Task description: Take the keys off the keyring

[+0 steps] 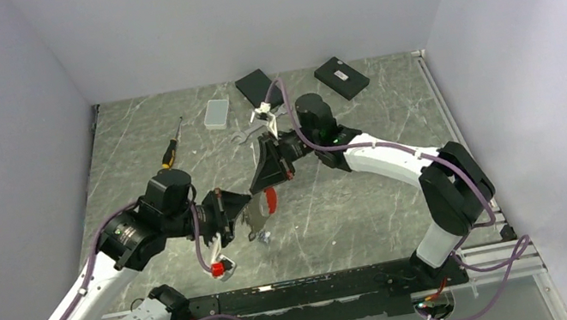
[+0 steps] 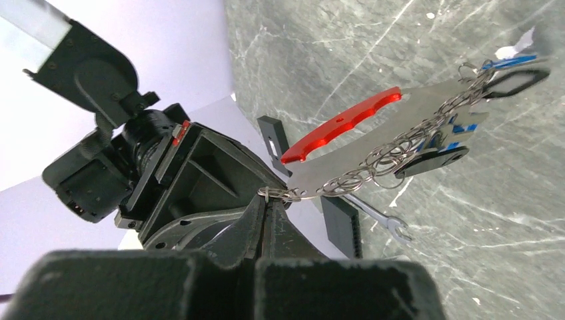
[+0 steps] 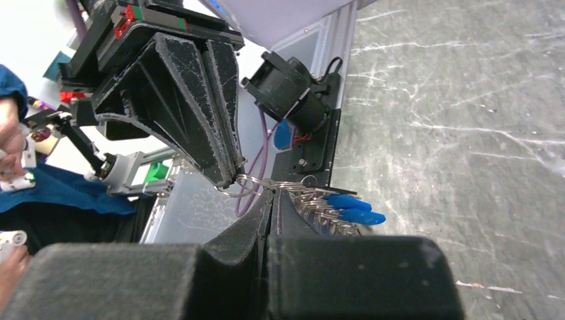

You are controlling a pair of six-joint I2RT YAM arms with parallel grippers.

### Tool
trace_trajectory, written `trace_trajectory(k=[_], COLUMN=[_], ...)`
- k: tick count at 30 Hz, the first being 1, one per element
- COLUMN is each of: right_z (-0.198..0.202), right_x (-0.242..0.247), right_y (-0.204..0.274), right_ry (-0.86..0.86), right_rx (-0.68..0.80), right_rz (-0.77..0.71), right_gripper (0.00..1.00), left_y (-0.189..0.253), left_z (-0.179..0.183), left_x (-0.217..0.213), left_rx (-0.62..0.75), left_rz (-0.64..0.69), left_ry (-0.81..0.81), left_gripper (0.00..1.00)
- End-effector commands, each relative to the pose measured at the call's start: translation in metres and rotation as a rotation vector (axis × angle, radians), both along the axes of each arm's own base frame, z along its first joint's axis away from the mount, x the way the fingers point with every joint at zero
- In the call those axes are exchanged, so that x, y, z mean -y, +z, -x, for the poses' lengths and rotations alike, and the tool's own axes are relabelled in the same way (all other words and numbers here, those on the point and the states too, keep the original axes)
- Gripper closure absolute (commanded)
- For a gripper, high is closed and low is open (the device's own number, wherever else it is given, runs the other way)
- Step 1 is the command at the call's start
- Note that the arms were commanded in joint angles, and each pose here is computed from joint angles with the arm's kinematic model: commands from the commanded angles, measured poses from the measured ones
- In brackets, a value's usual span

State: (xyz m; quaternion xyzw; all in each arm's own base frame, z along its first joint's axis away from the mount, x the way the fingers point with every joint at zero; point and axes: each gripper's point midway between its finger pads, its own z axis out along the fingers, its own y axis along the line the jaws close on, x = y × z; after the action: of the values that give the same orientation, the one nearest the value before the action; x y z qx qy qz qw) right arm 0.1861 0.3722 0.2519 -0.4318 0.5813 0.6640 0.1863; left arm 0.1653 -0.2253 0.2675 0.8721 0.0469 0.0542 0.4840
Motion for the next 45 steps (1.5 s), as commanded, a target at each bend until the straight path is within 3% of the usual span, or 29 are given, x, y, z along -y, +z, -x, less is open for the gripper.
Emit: trace_trajectory(k=[1,26,27,28,36,41,44,45], right_z=[-0.008,-0.023,-0.023,-0.023,-0.025,-0.017,-0.016,-0.015], right_x=[-0.007,-0.008,-0.009,-0.009,-0.011,-0.001,0.009,0.01], right_y=[0.013,-0.004,-0.005,-0.005,-0.008,-0.008,-0.005,-0.006], right_ry=[-0.054,-0.166,-0.168,-0.17,-0.175,-0.123,-0.082,-0.071], right_rx=[0.066,0.046,0.038,0.032,0.006,0.069,0.108,0.125], right_rz=[0.013,0.1,0.102,0.102,0.11,0.034,-0.024,-0.034], right_gripper=[1.0,1.0,0.52,0.97,1.0,1.0,0.63,0.57], left_y=[0.01,0.006,0.005,0.004,-0.001,0.009,0.015,0.016], left_z=[0.003,-0.021,-0.021,-0.021,-0.026,-0.028,-0.026,-0.024], left_x=[0.006,-0.001,-0.001,-0.001,0.005,0.009,0.013,0.015], left_rx=[0.281,0.243,0.242,0.239,0.218,0.19,0.204,0.207], left_rz=[-0.075,-0.141,-0.143,-0.147,-0.146,-0.108,-0.074,-0.061], left_ry=[-0.191,-0.069,-0.073,-0.074,-0.071,-0.049,-0.068,-0.081], left_gripper=[1.0,1.0,1.0,1.0,1.0,1.0,1.0,1.0])
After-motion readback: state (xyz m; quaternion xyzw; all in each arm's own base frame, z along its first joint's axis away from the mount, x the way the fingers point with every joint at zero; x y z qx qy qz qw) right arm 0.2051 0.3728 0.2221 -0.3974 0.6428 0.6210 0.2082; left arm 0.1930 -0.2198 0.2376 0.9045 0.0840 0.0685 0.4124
